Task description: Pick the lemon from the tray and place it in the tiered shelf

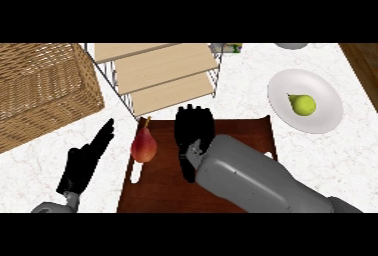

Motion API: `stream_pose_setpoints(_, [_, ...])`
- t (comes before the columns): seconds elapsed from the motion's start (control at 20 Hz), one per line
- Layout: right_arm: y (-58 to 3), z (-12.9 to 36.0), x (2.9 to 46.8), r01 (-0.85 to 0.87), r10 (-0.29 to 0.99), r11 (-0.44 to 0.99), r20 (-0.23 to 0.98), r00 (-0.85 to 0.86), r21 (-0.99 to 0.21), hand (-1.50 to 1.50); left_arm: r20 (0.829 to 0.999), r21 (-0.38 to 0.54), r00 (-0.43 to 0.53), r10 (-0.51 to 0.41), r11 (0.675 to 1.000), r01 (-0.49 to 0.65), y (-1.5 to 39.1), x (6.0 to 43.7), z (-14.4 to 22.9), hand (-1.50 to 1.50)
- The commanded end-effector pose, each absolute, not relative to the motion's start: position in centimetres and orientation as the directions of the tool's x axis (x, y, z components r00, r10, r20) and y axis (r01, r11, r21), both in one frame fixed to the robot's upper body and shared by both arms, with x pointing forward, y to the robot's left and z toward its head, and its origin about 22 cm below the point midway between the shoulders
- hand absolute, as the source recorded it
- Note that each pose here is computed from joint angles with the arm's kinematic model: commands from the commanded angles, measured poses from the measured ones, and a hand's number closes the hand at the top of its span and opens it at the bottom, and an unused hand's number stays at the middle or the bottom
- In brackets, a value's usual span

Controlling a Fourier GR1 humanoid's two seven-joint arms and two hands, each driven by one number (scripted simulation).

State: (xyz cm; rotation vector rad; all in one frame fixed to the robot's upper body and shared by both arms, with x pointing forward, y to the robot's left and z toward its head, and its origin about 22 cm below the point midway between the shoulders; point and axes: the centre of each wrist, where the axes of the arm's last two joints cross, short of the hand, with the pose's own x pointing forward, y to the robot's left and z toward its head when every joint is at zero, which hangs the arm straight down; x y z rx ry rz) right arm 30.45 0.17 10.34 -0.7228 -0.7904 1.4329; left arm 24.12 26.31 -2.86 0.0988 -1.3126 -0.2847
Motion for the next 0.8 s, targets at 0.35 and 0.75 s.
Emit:
stream_pose_setpoints(0.35, [1.6, 7.8, 30.4, -0.538, 0.967, -0.119, -0.220, 0.127, -0.834, -1.50, 0.935, 0.247, 0.220, -0.276, 0.957, 0.151, 25.8, 24.1, -2.5, 0.00])
stream_pose_setpoints(0.75, [-0.5, 5.6, 30.5, -0.567, 0.957, -0.153, -0.263, 0.118, -0.810, -1.50, 0.935, 0.245, 0.230, -0.270, 0.961, 0.130, 25.9, 24.3, -3.6, 0.00])
